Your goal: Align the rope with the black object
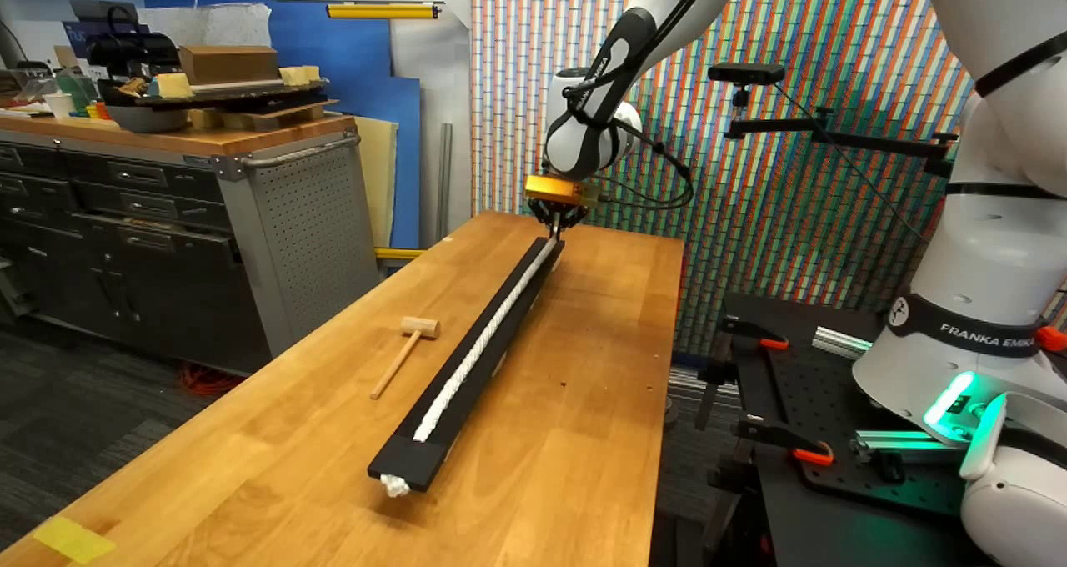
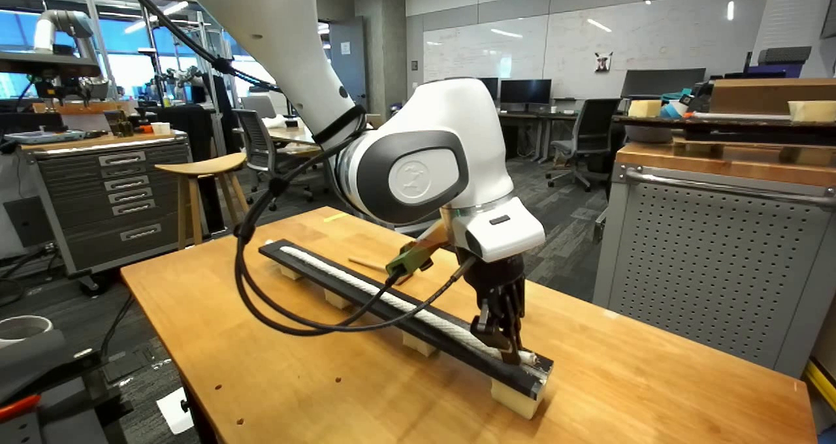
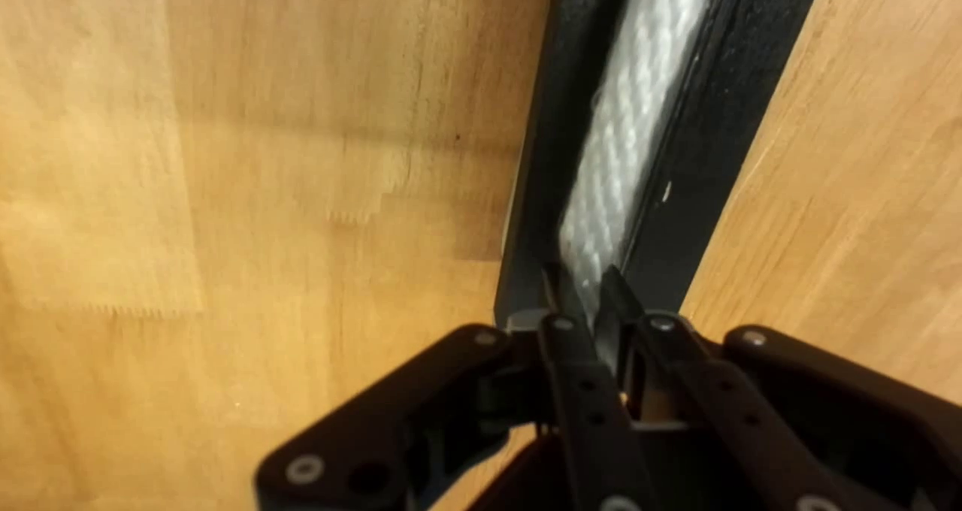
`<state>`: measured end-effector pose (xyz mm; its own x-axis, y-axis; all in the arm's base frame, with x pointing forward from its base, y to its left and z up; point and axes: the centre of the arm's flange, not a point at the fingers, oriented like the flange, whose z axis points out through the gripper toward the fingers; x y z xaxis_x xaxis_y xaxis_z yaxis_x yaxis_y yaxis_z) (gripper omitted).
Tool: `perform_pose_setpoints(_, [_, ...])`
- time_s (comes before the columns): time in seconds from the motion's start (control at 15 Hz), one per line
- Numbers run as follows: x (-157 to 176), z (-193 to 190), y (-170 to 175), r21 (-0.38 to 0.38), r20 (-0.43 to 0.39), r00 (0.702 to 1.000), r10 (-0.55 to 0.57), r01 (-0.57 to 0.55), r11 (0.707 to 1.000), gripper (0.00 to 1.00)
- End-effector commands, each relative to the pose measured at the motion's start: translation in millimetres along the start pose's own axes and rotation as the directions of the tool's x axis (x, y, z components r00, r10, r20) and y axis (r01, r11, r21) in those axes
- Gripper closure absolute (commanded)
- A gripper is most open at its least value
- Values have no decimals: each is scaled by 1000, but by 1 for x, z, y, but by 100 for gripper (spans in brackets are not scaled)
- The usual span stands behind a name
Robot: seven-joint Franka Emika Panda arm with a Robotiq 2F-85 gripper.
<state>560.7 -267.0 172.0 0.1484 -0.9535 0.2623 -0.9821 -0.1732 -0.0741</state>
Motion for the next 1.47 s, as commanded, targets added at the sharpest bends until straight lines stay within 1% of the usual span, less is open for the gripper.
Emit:
perform_pose_setpoints(0.0, [-1,12,-12,16,-22,1000,10,-9,1000,97])
perform_pose_setpoints(0.27, [1,21,-14,14,-33,999,11,-10,1000,97])
perform_pose_setpoints(0.93, [3,21,-19,26,-38,998,47,-46,999,97])
perform_pose_setpoints(1.0, [3,21,-19,25,-35,998,43,-42,999,94])
perform_pose_setpoints(1.07, [3,21,-19,26,-34,999,40,-39,999,64])
perform_pose_setpoints(1.13, [3,20,-19,27,-34,999,41,-40,999,62])
perform_pose_setpoints(1.2, [4,20,-19,29,-36,998,42,-41,999,56])
perform_pose_setpoints(1.4, [4,20,-21,39,-41,998,49,-47,998,34])
